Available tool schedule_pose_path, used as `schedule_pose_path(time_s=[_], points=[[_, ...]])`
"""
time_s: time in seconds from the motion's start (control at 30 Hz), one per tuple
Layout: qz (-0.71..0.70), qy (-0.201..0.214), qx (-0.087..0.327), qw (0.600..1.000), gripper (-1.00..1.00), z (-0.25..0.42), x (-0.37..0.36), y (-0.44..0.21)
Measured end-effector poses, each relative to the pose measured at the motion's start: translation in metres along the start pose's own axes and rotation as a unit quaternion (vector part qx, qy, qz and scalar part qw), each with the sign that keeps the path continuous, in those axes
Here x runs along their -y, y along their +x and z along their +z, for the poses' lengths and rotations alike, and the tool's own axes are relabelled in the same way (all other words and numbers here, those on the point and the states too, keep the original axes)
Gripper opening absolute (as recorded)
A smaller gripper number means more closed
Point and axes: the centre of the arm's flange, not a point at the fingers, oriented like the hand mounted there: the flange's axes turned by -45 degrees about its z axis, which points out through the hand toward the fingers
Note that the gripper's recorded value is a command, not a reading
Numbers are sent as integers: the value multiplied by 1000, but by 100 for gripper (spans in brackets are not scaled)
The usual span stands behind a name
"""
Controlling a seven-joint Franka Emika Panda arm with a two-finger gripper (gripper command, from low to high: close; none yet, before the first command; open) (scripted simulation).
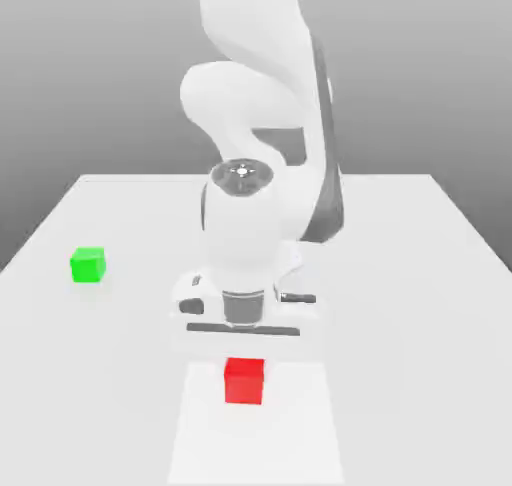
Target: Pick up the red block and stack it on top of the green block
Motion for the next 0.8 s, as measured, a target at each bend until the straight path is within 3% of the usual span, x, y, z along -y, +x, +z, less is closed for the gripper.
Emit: schedule_pose_path(time_s=[0.2,0.43,0.6,0.8], points=[[1,0,0,1000,-100,-50,-1,0],[208,-14,-5,978,-100,-77,-132,-27],[369,-18,-5,929,-100,-89,-221,-82],[547,-15,-4,837,-100,-97,-295,-177]])
